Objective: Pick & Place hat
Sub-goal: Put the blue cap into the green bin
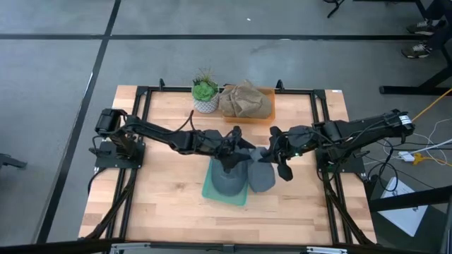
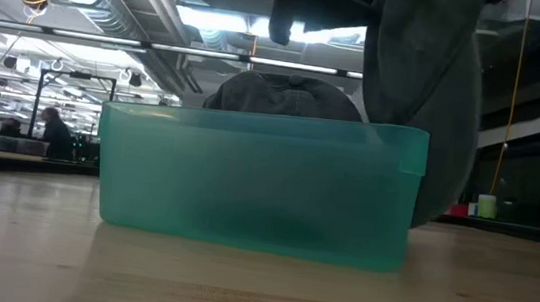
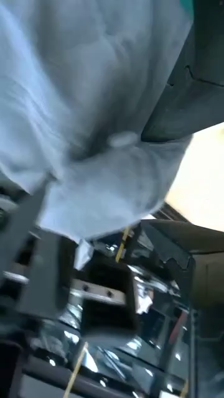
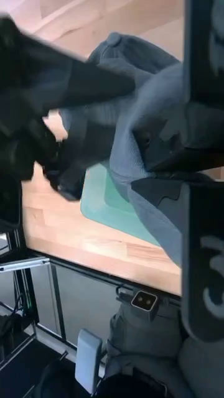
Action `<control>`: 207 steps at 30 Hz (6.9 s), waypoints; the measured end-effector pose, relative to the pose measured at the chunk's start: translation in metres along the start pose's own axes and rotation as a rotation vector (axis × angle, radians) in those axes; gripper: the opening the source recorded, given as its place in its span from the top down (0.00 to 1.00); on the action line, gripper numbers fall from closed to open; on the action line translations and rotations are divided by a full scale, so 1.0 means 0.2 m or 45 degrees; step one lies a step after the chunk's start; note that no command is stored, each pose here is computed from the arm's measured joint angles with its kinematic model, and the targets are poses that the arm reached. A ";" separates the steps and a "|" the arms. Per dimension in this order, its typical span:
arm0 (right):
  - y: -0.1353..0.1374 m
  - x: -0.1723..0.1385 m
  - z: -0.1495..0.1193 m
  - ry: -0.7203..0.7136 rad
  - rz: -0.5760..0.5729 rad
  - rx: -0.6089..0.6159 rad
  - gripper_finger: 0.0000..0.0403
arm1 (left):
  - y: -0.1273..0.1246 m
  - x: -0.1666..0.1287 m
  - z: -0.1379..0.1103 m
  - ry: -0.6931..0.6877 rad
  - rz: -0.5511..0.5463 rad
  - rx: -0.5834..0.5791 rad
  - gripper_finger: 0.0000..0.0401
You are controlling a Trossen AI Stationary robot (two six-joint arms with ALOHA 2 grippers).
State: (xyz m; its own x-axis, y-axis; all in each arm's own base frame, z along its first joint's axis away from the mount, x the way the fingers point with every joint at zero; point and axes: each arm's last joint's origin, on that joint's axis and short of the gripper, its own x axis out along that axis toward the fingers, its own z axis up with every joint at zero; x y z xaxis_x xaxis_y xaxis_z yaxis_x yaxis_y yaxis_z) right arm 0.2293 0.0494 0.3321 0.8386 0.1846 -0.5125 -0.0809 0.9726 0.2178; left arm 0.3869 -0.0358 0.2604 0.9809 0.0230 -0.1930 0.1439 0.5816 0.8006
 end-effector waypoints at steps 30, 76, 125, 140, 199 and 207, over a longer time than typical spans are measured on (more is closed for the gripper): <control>0.01 0.00 0.02 -0.055 0.049 -0.025 0.97 | -0.02 0.01 0.03 -0.229 -0.152 -0.275 0.90; 0.00 -0.19 -0.10 -0.055 -0.610 0.258 0.71 | 0.83 -0.13 -0.17 0.504 0.136 -0.925 0.95; -0.09 0.07 0.02 -0.152 -1.059 -0.243 0.71 | 0.81 -0.22 -0.09 0.201 -0.407 -1.150 0.92; -0.07 0.08 0.06 -0.182 -0.978 -0.357 0.91 | 0.83 -0.23 -0.13 0.203 -0.389 -1.183 0.91; 0.04 -0.23 -0.01 -0.145 -0.164 -0.240 0.99 | 0.46 0.17 0.05 -0.019 -0.436 -0.437 0.39; 0.04 -0.22 -0.02 -0.094 -0.119 -0.230 0.99 | 0.45 0.18 0.06 -0.067 -0.534 -0.596 0.55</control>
State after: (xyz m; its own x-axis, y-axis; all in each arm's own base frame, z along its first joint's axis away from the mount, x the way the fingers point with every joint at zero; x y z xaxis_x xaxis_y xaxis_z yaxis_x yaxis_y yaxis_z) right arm 0.1901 0.0499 0.3524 0.8838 0.0877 -0.4596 -0.0905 0.9958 0.0160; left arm 0.4356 0.0077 0.3314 0.8601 -0.3175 -0.3992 0.4571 0.8270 0.3272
